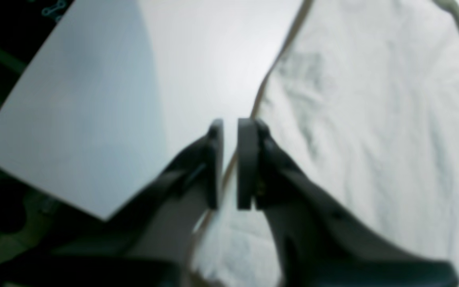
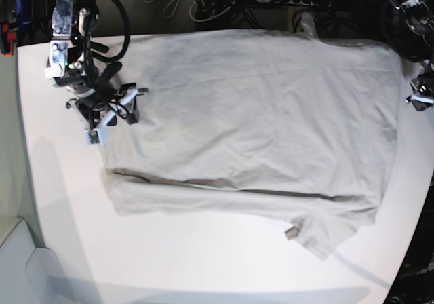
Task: Layout the t-shirt on the table in an organized manner, then fold the t-shirt properly
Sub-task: 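Move the left gripper over the shirt body near its side seam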
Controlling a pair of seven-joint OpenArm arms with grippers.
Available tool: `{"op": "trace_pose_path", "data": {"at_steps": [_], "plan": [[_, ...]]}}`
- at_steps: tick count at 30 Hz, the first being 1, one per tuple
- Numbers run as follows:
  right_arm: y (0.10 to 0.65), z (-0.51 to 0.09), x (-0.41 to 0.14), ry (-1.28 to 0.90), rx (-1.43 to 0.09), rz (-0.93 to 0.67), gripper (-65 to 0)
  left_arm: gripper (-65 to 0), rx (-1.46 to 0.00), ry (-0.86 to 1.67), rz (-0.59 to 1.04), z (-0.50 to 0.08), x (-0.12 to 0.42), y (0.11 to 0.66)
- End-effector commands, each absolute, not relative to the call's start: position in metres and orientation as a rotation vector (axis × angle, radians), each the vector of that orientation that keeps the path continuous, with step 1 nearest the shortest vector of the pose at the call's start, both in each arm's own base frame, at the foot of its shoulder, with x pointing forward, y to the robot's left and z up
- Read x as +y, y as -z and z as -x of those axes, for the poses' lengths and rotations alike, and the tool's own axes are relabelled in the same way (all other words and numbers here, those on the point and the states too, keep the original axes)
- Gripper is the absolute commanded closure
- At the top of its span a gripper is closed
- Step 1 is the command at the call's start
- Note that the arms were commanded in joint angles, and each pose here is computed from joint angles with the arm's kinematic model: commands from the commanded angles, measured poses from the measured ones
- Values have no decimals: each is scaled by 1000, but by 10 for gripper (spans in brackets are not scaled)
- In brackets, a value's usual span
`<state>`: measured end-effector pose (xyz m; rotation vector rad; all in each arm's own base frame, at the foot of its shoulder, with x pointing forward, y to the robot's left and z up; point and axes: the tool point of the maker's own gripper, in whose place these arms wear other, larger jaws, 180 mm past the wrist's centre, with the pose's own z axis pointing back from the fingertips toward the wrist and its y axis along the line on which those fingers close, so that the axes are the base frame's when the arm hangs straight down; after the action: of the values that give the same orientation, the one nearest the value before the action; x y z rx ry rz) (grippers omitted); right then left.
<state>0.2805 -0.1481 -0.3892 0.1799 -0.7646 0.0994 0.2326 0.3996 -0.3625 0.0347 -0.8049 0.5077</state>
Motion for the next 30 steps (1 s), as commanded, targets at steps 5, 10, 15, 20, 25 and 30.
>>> {"op": "trace_pose_path", "data": {"at_steps": [5, 10, 15, 20, 25, 30], "plan": [[378, -289, -141, -124, -811, -197, -313, -364, -847, -487, -42, -240, 403, 351], [379, -289, -141, -123, -809, -197, -313, -521, -847, -483, -41, -241, 403, 351], [379, -288, -141, -123, -808, -197, -313, -521, -799, -459, 7, -248, 387, 371], [379, -288, -141, -123, -808, -197, -313, -521, -730, -470, 69, -252, 373, 399], [379, -288, -141, -123, -808, -197, -312, -515, -723, -469, 78, -254, 370, 402], [379, -288, -141, -123, -808, -197, -312, -234, -726, -467, 78, -255, 370, 401]]}}
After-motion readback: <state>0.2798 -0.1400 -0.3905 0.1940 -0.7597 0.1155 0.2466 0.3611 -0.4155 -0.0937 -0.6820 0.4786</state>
